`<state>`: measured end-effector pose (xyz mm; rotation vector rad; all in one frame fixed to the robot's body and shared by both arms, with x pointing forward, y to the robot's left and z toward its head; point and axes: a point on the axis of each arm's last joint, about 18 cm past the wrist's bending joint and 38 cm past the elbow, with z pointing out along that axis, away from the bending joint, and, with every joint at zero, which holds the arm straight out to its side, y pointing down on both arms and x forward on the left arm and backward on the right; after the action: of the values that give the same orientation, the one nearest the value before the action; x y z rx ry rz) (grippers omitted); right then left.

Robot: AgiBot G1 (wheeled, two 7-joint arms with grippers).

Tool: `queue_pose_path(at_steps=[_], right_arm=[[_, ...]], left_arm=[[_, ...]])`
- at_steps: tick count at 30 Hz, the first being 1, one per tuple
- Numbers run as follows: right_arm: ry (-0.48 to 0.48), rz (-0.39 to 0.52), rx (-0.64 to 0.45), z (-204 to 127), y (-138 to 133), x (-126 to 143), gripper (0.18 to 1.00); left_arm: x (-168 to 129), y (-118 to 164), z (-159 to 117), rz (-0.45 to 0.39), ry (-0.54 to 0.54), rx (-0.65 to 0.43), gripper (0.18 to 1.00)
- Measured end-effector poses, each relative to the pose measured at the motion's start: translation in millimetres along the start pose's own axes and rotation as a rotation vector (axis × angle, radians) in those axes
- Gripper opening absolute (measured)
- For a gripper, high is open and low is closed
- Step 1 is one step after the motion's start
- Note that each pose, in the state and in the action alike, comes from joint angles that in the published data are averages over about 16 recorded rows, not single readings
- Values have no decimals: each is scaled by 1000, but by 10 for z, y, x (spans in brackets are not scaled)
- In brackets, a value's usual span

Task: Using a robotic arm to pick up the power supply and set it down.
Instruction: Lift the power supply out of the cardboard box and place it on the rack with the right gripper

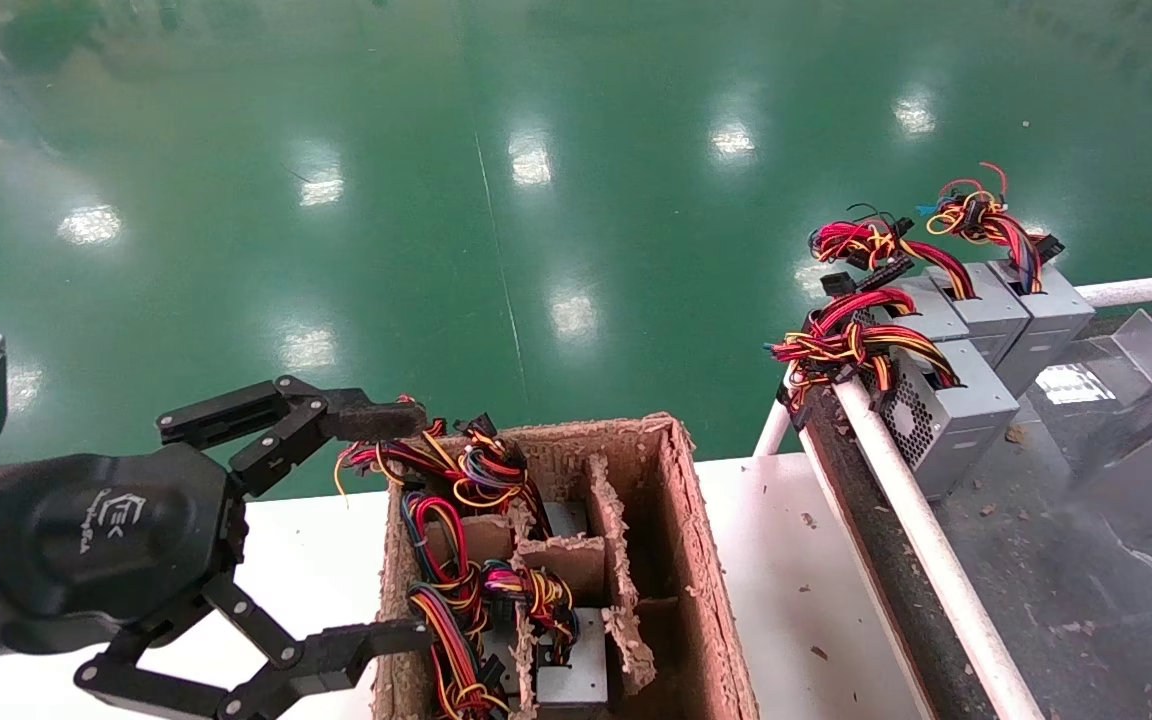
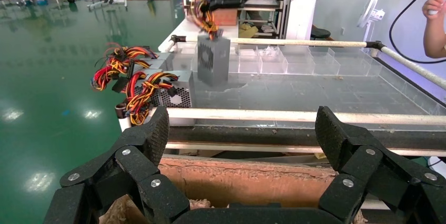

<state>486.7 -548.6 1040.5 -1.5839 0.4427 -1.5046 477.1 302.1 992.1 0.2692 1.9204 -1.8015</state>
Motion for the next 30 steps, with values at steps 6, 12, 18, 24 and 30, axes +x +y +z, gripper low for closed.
queue_pose_path(at_steps=[6, 12, 18, 24, 30], right_arm=[[-21, 2, -16, 316, 68, -120, 225], [-40, -6, -15, 667, 5, -174, 225], [-73, -16, -14, 958, -98, -195, 225], [-116, -25, -15, 1137, -168, -215, 225], [-145, -27, -16, 1215, -190, -216, 225]], left_arm=[[0, 0, 0, 0, 0, 0, 1001], [0, 0, 0, 0, 0, 0, 1001], [0, 0, 0, 0, 0, 0, 1001], [0, 0, 0, 0, 0, 0, 1001], [0, 0, 0, 0, 0, 0, 1001]])
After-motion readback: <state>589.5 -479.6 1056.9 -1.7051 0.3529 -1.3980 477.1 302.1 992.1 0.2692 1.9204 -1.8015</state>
